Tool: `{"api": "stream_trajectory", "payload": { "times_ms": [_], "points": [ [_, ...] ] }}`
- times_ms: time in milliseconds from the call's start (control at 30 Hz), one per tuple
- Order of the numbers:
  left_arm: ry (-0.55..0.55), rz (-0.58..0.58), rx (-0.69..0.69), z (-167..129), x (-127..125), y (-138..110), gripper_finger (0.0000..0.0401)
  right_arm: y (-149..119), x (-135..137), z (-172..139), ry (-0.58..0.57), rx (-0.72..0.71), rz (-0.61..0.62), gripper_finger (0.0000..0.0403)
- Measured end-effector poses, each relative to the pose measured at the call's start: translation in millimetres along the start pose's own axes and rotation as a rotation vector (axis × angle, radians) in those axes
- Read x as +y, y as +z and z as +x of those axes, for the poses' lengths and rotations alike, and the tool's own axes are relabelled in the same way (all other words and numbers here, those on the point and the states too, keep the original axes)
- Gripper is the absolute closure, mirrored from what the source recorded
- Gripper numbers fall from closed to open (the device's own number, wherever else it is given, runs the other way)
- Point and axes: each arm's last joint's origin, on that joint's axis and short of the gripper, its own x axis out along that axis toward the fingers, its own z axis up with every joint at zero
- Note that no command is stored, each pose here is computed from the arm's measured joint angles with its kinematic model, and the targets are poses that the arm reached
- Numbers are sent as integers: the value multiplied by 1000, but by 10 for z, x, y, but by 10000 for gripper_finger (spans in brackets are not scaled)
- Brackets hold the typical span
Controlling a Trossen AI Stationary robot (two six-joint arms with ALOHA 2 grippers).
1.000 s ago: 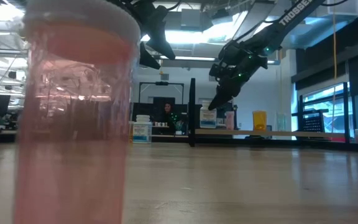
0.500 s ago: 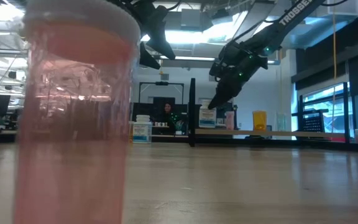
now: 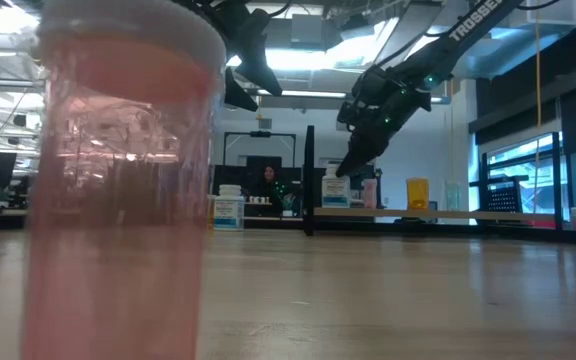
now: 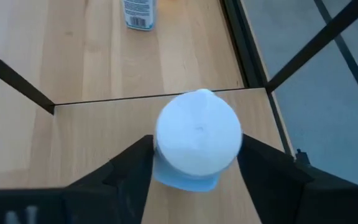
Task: Pick and place medicine bottles onto shelf by color
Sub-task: Put the middle white pill bottle on the shelf
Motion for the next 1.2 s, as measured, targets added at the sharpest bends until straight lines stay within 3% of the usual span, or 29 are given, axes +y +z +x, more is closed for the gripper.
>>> {"api": "stream_trajectory", "payload": {
  "times_ms": [300, 733, 967, 1200],
  "points": [
    [0, 0, 0, 0, 0, 0, 102, 22, -21, -2, -39, -11, -12, 115],
    [0, 0, 0, 0, 1, 1, 102, 96, 0, -87, -53, -48, 19, 117],
    [0, 0, 0, 0, 1, 1, 102, 205, 31, -317, -80, -101, 23, 118],
    [0, 0, 0, 0, 1, 1, 102, 319, 100, -652, -99, -165, 149, 118]
  ]
}}
